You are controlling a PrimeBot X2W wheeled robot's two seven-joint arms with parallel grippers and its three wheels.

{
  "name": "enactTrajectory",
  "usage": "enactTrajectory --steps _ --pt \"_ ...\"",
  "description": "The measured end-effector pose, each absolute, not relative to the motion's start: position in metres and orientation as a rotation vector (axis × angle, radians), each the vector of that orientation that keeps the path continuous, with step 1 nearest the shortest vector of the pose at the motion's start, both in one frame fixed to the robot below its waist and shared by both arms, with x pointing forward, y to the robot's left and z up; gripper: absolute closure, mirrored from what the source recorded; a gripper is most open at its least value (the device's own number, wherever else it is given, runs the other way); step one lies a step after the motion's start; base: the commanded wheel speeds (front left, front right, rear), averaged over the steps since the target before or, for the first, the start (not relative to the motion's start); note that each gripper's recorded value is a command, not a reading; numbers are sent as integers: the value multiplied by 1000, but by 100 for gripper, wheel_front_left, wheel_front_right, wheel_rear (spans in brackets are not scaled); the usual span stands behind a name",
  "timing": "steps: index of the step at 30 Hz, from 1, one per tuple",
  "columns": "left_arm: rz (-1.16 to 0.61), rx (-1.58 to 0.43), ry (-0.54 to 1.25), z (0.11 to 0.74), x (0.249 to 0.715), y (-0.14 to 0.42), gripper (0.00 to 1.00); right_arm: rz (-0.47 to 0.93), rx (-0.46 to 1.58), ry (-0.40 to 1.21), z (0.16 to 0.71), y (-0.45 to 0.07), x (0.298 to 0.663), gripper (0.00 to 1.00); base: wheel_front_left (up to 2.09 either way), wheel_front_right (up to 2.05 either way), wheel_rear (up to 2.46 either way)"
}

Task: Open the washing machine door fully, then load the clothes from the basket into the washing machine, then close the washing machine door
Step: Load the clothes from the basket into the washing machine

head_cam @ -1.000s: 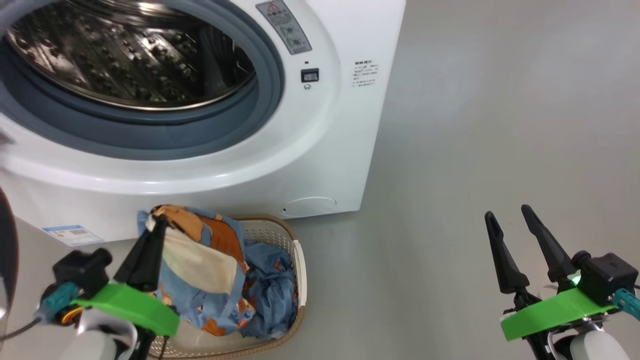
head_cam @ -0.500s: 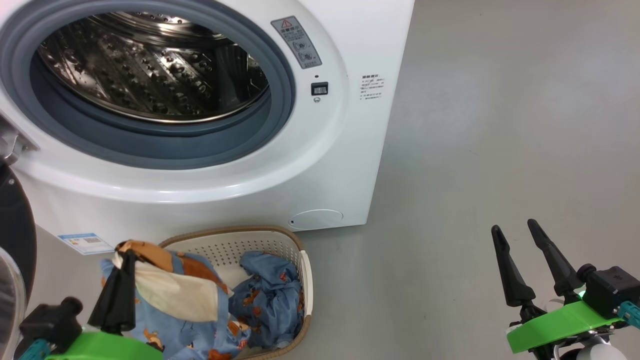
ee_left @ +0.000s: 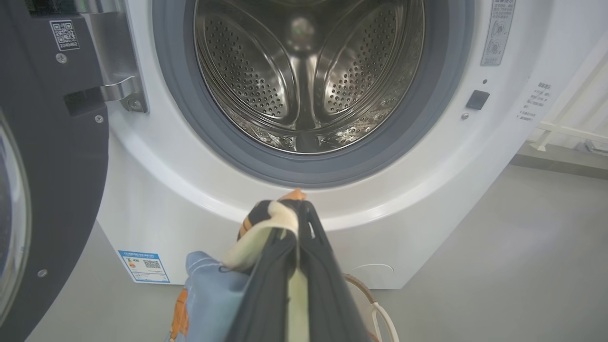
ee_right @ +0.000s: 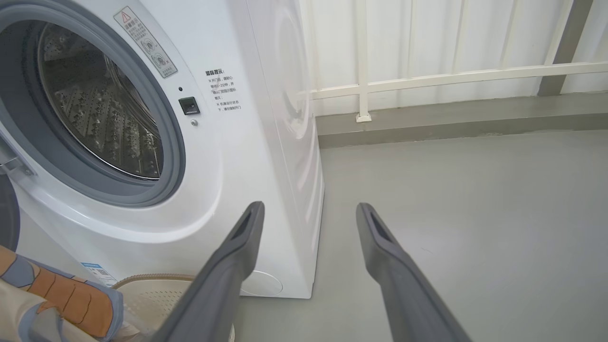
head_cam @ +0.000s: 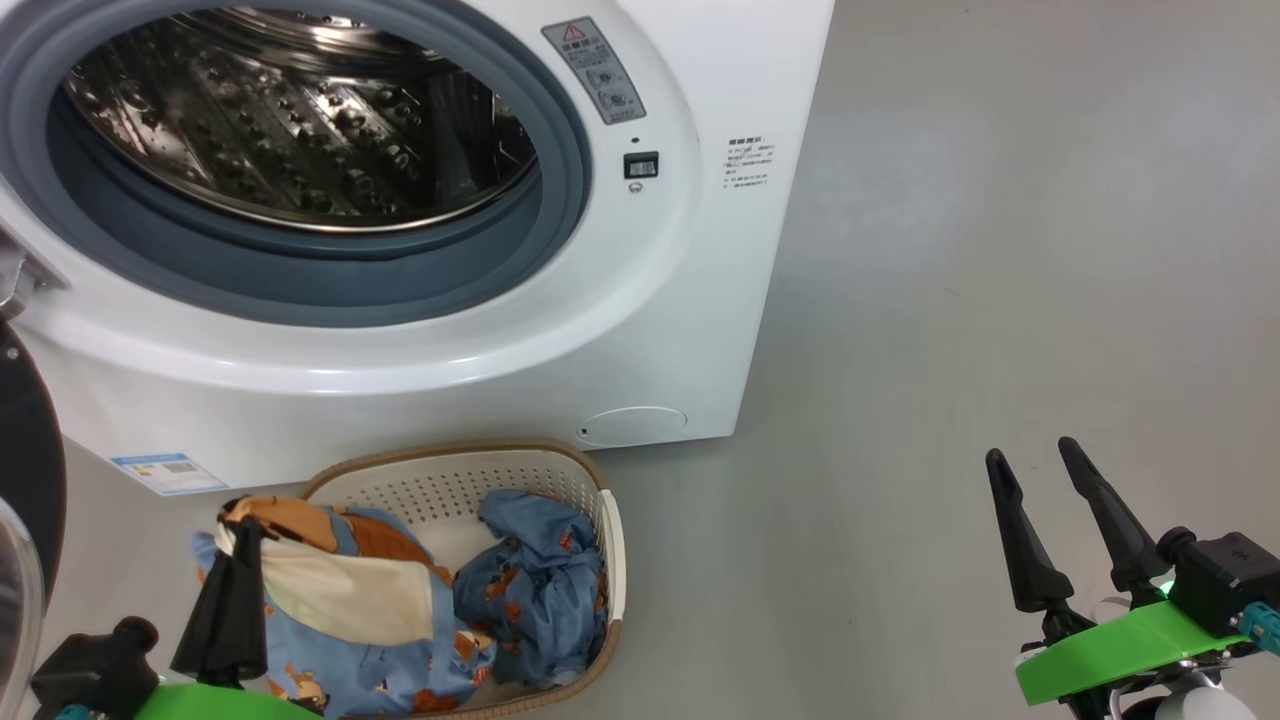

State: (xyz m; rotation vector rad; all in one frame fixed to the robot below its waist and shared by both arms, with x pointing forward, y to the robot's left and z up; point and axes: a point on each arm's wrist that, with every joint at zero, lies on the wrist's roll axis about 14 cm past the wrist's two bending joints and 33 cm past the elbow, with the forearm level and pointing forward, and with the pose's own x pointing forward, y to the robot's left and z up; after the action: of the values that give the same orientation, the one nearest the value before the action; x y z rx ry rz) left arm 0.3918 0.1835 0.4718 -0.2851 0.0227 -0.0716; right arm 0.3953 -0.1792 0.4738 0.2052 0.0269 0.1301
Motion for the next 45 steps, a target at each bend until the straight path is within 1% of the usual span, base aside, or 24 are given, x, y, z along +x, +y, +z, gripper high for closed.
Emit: enactTrajectory --steps 8,15,29,40,45 --pt "-66 -290 34 467 397 183 100 124 210 41 468 -180 397 0 0 0 0" --pt "-79 -294 12 470 420 179 100 118 218 68 457 -179 402 0 0 0 0" --pt "-132 -277 -47 477 486 165 100 102 235 85 443 -178 428 0 0 0 0" --pt "-152 -255 -132 496 558 160 100 90 240 110 426 -179 445 0 0 0 0" --pt "-163 -232 -112 489 584 154 100 83 247 120 421 -179 446 0 0 0 0"
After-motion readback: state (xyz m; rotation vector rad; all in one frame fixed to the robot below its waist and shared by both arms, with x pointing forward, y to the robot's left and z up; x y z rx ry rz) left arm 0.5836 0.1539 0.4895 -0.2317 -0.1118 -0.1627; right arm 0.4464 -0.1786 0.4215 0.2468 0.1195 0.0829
